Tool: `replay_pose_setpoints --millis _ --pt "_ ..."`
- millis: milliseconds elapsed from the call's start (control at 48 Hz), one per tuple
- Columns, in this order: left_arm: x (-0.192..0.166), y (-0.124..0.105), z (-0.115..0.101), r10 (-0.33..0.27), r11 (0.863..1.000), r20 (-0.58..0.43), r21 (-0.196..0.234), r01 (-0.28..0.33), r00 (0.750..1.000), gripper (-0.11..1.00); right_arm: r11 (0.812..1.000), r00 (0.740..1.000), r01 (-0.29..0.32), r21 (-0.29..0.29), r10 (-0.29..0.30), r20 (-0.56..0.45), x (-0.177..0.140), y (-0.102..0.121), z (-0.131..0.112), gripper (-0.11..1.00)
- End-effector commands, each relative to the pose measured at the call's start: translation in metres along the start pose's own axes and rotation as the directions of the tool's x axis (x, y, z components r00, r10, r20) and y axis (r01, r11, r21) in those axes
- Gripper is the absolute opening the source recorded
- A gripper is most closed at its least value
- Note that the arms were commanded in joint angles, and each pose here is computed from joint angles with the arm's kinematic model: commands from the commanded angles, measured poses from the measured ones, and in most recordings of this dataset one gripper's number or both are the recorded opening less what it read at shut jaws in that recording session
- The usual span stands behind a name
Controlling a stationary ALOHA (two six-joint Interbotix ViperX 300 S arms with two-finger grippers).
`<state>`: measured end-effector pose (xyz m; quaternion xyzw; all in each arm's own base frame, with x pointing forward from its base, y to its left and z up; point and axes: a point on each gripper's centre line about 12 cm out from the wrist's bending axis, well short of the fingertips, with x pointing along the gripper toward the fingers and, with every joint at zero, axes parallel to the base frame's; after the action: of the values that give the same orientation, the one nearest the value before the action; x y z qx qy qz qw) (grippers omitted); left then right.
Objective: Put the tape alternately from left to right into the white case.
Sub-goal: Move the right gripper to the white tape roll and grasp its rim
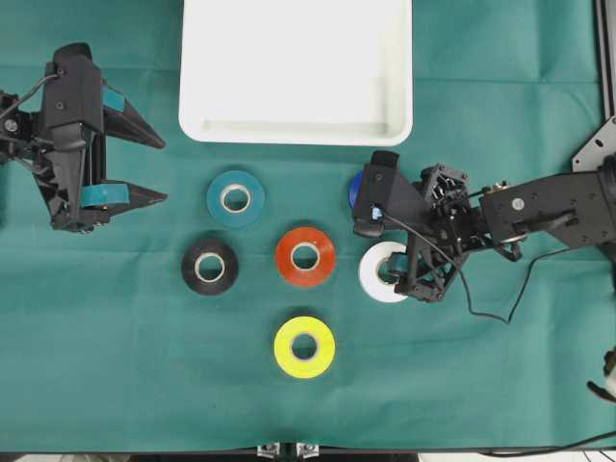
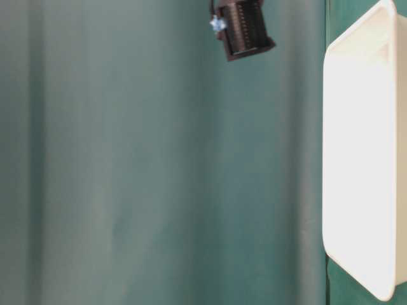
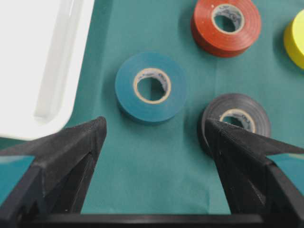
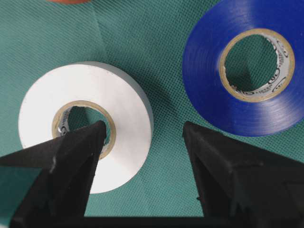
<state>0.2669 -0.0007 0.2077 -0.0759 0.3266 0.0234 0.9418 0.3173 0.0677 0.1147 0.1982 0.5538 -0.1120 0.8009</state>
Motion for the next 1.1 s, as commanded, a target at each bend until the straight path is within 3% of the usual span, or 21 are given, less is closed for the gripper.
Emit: replay_pose_setpoints --millis 0,437,500,646,1083 --pt "-0.001 0.000 0.006 -0.001 1.000 0.023 -0.002 0.001 1.000 0.80 1.000 1.000 -0.017 -0.002 0.017 0.020 -0.003 0.006 0.006 0.76" --pt "-0.001 0.000 0.006 -0.001 1.000 0.023 -0.002 0.001 1.000 0.80 1.000 1.000 -0.005 -0.001 0.005 0.006 0.006 0.009 0.010 0.73" --pt "-0.001 0.000 0.005 -0.002 1.000 0.021 -0.001 0.002 1.000 0.80 1.000 1.000 -0.006 -0.002 0.006 0.006 0.006 0.010 0.010 0.65" --pt "-0.001 0.000 0.005 -0.001 1.000 0.022 -0.002 0.001 1.000 0.80 1.000 1.000 -0.013 -0.005 0.013 0.014 0.003 0.011 0.011 0.28" --pt "-0.003 0.000 0.005 -0.001 1.000 0.023 -0.003 0.001 1.000 0.80 0.999 0.997 -0.049 -0.012 0.050 0.051 -0.014 0.018 0.014 0.28"
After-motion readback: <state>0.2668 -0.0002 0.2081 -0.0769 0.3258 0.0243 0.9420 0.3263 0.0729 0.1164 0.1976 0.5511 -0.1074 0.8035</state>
